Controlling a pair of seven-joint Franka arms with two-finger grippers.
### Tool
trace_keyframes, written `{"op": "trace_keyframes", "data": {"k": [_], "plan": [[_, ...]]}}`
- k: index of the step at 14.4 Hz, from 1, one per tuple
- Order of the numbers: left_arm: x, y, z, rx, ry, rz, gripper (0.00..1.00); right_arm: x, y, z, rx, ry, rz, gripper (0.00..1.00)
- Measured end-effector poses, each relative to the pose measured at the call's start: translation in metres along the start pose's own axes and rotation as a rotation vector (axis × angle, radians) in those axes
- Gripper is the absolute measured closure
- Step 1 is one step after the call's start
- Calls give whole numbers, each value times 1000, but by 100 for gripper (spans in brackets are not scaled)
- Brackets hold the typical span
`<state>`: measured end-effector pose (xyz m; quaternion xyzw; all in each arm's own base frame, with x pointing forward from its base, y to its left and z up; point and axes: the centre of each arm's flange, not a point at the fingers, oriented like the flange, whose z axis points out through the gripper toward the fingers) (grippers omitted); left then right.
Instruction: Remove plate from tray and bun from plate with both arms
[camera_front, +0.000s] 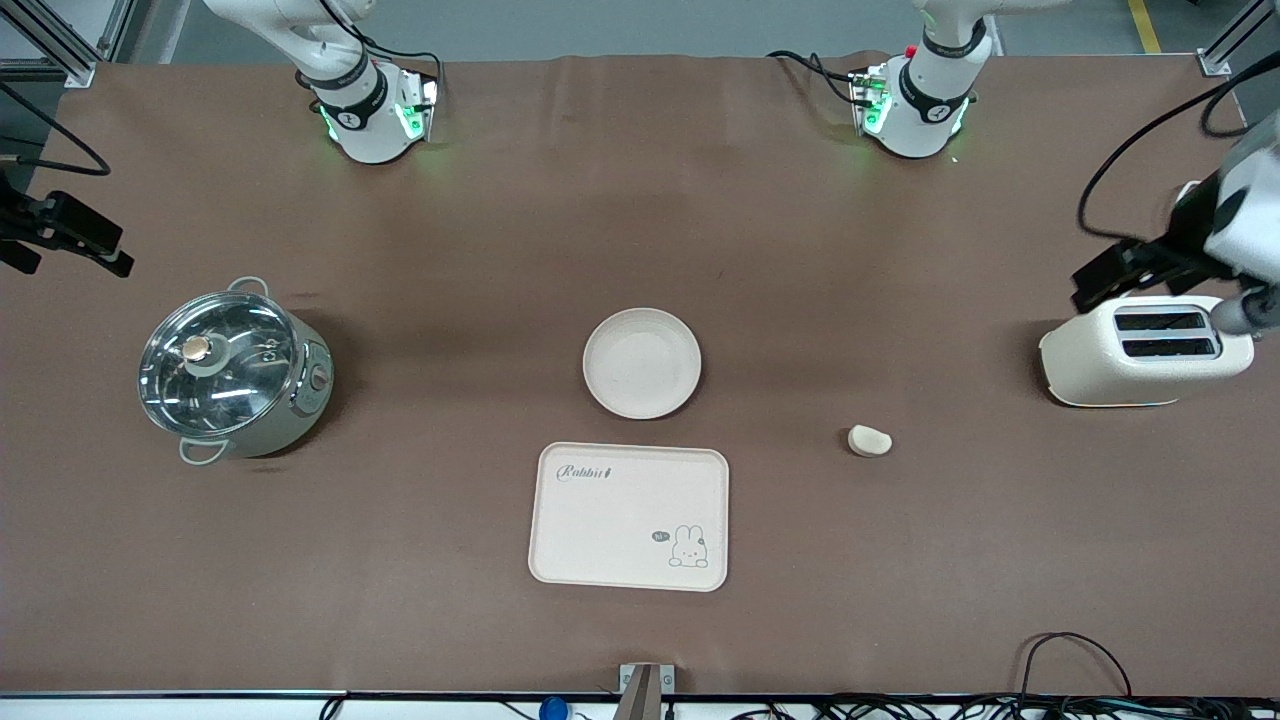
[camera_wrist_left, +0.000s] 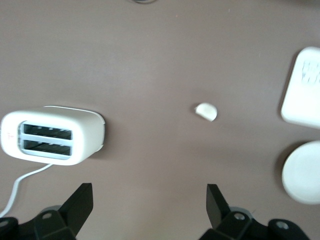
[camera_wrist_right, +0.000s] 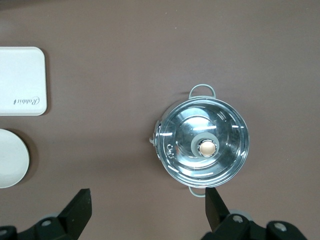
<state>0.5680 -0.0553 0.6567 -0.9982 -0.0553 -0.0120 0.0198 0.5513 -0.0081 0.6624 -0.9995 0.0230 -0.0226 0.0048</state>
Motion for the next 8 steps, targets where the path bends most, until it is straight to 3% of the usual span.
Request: {"op": "trace_keyframes", "data": {"k": [5, 8], "plan": [[-76, -15, -11, 7, -44, 95, 0, 0, 2, 1, -1, -5, 4, 0], [-90, -19, -21, 4, -25, 179, 0, 0, 5, 7, -2, -21, 8, 0]]}}
